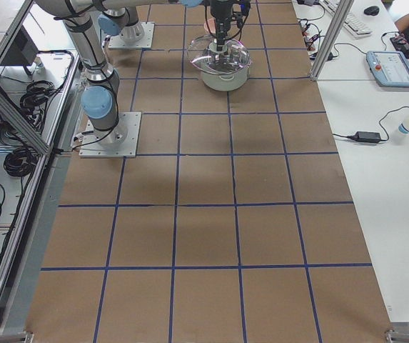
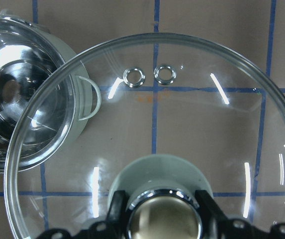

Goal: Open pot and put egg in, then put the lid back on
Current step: 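Lower the egg into the pot and open the left gripper, then raise the left gripper from the pot while the right carries the lid over it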

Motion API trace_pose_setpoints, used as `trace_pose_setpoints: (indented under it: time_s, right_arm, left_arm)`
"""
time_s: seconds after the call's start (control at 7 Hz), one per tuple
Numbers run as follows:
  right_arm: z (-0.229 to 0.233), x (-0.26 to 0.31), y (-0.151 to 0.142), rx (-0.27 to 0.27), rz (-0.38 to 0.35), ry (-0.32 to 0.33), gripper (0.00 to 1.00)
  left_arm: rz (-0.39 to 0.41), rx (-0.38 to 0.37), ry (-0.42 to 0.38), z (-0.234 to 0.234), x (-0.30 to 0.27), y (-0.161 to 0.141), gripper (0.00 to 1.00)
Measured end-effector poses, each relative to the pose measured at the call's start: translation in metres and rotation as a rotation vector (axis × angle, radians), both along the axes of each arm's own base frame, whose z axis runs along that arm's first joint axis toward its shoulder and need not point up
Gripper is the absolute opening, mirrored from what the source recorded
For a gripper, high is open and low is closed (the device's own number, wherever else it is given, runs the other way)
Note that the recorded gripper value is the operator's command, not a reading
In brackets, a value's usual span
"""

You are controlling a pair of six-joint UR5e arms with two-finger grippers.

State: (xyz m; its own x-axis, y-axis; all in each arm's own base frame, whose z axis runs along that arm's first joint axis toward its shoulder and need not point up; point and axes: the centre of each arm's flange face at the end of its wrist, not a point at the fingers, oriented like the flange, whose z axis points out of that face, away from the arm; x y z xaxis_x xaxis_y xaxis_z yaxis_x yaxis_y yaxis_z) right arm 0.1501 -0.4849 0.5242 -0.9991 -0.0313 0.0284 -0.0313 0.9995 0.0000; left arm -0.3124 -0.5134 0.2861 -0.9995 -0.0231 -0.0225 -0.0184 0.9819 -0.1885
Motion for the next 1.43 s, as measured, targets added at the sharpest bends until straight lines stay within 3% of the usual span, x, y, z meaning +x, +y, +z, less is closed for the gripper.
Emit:
trace_pose_setpoints:
  time_s: [0.29,0.71,1.14,1.43]
  right_arm:
    - [-0.004,-0.002,-0.004,0.002,0.016,0.016,0.0]
    - [-0.022,0.021,-0.04,-0.029,0.052,0.003,0.01]
    - [-0.04,0.054,-0.051,-0.032,0.085,-0.009,0.01]
    - [-0.059,0.075,-0.062,-0.029,0.088,-0.011,0.01]
  left_arm:
    - [-0.004,-0.033,0.007,0.02,0.001,0.0,0.72]
    - [0.013,-0.056,0.016,0.049,0.013,-0.005,0.79]
    - [0.04,0.058,-0.021,0.094,0.077,0.0,0.81]
    - [0.04,0.139,-0.041,0.149,0.124,0.017,0.84]
